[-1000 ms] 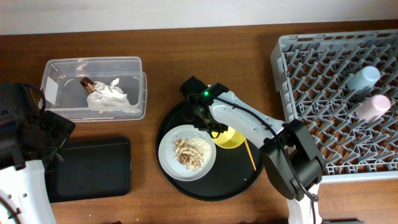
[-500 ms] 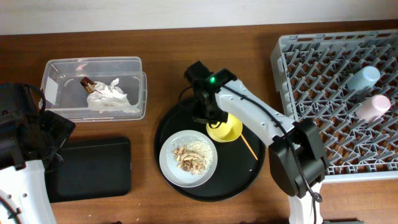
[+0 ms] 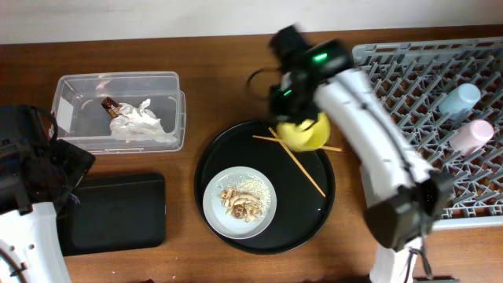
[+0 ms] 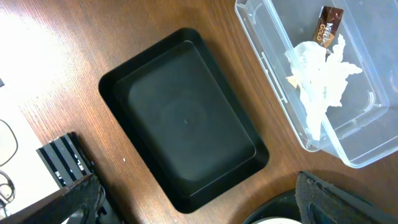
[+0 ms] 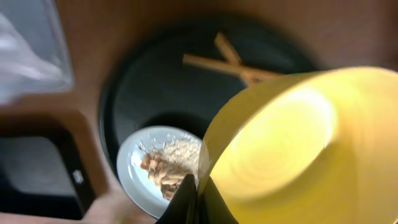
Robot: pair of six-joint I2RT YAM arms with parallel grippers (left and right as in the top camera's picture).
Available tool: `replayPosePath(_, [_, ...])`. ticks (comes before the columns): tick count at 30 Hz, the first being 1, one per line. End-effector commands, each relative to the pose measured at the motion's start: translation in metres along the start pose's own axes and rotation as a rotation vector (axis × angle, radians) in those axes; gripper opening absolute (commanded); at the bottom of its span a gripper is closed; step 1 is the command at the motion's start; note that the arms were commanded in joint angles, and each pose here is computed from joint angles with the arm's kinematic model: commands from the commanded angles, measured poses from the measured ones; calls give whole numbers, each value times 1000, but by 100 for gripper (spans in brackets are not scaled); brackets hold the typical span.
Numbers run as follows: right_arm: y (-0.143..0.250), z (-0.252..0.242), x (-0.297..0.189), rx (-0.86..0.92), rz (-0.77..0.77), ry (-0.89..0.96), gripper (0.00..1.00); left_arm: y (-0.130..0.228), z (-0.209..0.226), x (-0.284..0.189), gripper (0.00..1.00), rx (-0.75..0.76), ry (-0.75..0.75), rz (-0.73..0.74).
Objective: Sort waste into correct bins and load items into the dishwasher rack
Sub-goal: 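Grasp the yellow bowl rim and lift it toward the rack, then lower the yellow bowl upside down into the rack and release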
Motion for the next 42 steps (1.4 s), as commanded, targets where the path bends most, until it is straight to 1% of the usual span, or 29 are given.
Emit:
replayPosePath(1, [-17, -62, -79, -1, -184, -165, 4, 0, 3, -2, 99, -16, 1, -8])
replayPosePath(2, [-21, -93, -95, 7, -224, -240, 4, 0, 3, -2, 99, -16, 1, -8])
replayPosePath(4, [-22, -139, -110, 37, -261, -311, 4, 0, 3, -2, 99, -16, 1, -8])
replayPosePath(6, [-17, -183, -115, 95, -276, -293, 4, 0, 3, -2, 99, -16, 1, -8])
replayPosePath(10, [3, -254, -116, 252, -259, -262, 4, 0, 3, -2, 99, -16, 1, -8])
replayPosePath(12, [15, -287, -115, 315, -271, -280, 4, 0, 3, -2, 99, -15, 1, -8])
replayPosePath(15, [31, -318, -113, 315, -333, -373, 4, 0, 3, -2, 99, -15, 1, -9])
replayPosePath(20, [52, -347, -96, 320, -444, -587, 4, 0, 3, -2, 99, -15, 2, -9])
replayPosePath(27, [51, -358, -58, 277, -641, -833, 4, 0, 3, -2, 99, -15, 2, -9])
replayPosePath(30, [51, -359, -52, 275, -684, -898, 4, 0, 3, -2, 99, -15, 1, -8])
replayPosePath(33, [52, -361, -47, 328, -636, -873, 4, 0, 3, -2, 99, -16, 1, -8])
replayPosePath(36, [55, -364, -40, 352, -578, -798, 4, 0, 3, -2, 99, -16, 1, -8])
replayPosePath(38, [60, -366, -33, 376, -512, -722, 4, 0, 3, -2, 99, -15, 1, -8])
replayPosePath(42, [61, -368, -30, 378, -489, -684, 4, 0, 3, -2, 99, -15, 1, -8])
Point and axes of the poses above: each gripper's point midway between its finger pads, its own x axis out along the fingers, its own z axis along the line the jaws close on, y = z × x, the point moved 9 cm from there along -x, back along the fingers, and after that the axes turned 7 degrees about -x, right-handed, at the moved point
